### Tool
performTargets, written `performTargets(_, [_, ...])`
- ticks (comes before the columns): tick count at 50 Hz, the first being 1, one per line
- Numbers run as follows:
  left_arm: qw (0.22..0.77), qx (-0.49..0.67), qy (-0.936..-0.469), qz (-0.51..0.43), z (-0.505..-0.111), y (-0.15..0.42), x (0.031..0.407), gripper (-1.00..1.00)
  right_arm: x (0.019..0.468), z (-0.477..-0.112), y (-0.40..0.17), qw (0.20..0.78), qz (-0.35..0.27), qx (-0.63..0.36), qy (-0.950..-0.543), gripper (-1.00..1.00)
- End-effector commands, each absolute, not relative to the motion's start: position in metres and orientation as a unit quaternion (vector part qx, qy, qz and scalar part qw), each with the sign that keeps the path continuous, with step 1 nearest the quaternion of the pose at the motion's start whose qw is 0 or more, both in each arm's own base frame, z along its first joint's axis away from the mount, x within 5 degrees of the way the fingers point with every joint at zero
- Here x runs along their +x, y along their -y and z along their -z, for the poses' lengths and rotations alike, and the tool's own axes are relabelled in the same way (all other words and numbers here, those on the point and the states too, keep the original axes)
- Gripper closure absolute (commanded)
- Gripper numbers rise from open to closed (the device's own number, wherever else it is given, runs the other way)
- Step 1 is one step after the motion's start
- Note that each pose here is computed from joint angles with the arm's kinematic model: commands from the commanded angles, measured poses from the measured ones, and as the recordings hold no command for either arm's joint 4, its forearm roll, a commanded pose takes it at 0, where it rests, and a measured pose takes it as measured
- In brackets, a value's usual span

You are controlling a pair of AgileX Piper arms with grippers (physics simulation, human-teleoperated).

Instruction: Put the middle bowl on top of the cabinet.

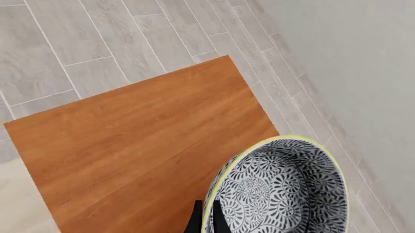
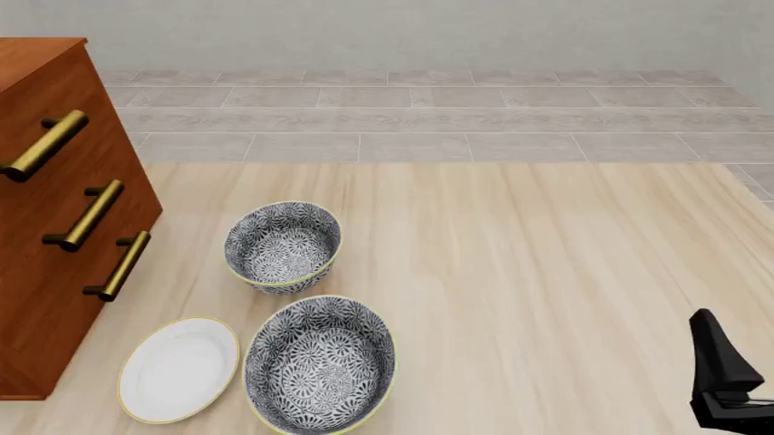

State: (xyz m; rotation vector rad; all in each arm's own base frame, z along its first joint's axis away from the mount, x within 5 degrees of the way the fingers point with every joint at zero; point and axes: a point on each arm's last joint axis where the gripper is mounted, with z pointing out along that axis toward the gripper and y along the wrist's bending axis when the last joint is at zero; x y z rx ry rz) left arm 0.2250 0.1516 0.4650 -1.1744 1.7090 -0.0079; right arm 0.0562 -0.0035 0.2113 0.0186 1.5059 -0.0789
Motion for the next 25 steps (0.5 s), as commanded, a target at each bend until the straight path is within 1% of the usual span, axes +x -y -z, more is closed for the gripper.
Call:
performTargets(1, [0.491, -0.509, -0.707, 0.005, -0.460, -0.157, 0.222, 1.00, 0.056, -0.211, 0.004, 0.729, 0.036, 0.009, -0.683, -1.00])
performTargets(14, [0.459, -0.544, -0.702, 0.013, -0.429, -0.169, 0.231, 1.00, 0.056, -0.211, 0.003, 0.729, 0.035, 0.007, -0.684, -1.00])
performTargets(25, [0.451, -0.558, -0.697, 0.011, -0.422, -0.176, 0.232, 1.00, 0.056, -0.211, 0.003, 0.727, 0.035, 0.005, -0.686, -1.00])
